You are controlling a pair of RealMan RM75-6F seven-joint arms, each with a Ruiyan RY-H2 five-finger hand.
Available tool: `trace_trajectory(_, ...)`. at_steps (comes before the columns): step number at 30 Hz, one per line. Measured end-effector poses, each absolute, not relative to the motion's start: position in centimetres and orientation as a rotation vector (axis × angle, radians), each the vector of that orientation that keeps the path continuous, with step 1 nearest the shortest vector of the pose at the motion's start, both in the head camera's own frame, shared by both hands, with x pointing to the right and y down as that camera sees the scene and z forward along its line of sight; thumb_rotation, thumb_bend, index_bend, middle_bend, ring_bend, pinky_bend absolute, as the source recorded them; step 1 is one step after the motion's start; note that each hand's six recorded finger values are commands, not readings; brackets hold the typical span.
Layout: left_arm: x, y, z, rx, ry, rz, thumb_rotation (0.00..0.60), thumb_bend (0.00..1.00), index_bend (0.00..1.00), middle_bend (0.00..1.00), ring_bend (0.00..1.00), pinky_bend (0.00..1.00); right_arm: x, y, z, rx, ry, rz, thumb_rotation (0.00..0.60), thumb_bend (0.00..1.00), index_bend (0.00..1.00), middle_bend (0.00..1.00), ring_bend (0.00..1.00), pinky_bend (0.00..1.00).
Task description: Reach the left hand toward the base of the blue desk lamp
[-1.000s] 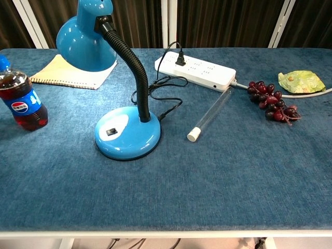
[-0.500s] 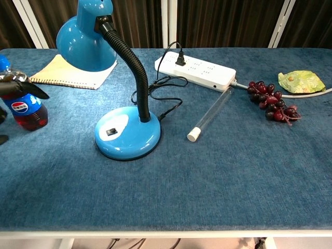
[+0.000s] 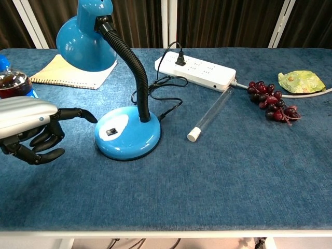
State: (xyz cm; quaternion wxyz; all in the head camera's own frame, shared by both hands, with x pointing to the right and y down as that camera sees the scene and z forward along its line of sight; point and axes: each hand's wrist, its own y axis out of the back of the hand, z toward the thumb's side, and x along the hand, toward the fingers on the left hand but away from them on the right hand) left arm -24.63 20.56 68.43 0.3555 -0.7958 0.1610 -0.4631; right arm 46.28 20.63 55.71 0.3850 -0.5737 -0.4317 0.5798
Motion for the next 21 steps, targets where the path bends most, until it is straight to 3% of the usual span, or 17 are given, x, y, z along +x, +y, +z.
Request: trace_trajectory(21, -23.2, 20.9, 69.8, -2.077, 0.367, -1.161, 0.6, 0.46, 0.12, 0.79, 0.72, 0.78, 46.8, 20.4, 56.0, -1.461, -1.111, 1.5, 0.6, 0.18, 0.0, 0.0, 0.0, 0.0)
